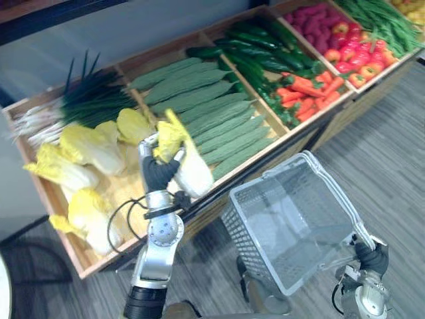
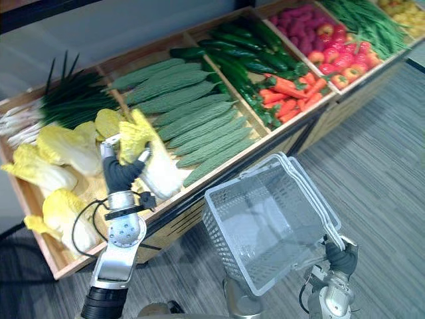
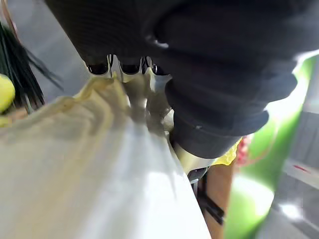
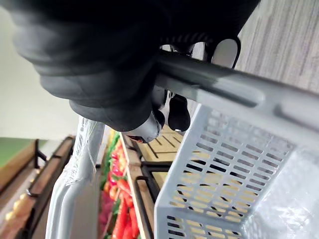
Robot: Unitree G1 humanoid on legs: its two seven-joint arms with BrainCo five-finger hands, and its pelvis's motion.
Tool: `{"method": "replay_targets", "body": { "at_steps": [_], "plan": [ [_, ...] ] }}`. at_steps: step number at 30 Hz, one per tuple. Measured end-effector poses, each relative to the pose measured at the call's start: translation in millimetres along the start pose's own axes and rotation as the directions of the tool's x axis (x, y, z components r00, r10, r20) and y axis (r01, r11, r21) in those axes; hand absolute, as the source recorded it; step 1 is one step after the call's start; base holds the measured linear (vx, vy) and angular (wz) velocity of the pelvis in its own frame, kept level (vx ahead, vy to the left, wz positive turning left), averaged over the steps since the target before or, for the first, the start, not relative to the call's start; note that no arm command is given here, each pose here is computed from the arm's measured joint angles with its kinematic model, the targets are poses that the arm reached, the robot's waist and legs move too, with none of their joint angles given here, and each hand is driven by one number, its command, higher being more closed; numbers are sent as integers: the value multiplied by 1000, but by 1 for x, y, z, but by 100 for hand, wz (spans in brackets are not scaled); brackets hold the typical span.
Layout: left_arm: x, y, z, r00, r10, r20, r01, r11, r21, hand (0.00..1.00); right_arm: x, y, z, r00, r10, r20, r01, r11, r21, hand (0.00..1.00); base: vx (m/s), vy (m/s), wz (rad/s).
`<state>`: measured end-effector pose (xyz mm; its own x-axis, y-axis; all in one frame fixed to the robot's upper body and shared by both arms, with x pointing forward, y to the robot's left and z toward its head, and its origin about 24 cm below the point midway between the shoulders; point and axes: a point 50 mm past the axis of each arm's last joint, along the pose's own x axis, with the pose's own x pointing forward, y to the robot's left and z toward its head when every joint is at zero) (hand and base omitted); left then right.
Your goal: Pick vegetable in the basket
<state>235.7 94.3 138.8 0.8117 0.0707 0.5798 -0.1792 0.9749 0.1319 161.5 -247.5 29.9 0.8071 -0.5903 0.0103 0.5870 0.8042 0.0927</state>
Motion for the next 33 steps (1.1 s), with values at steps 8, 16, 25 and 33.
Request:
{"method": "replay_targets", "body": {
  "at_steps": [8, 16, 25, 33],
  "plan": [
    [-8, -36, -16, 979, -196, -61, 193, 980, -50, 100, 13, 46, 6, 983, 178, 52, -178, 984, 0, 100, 118, -56, -142],
    [-29, -44, -32, 950, -275, -151, 268, 961, -61, 100, 25, 52, 20, 965, 232, 125, -222, 971, -92, 100, 273, 3, -142],
    [-44, -25, -54, 938, -220, -267, 227, 974, -4, 100, 16, 73, 0, 937, 345, 45, -334, 929, -161, 100, 160, 287, -126],
    [-55, -22, -73, 906, -233, -354, 274, 959, 71, 100, 7, 87, -4, 922, 386, 23, -375, 909, -182, 100, 55, 73, -23]
  ]
}}
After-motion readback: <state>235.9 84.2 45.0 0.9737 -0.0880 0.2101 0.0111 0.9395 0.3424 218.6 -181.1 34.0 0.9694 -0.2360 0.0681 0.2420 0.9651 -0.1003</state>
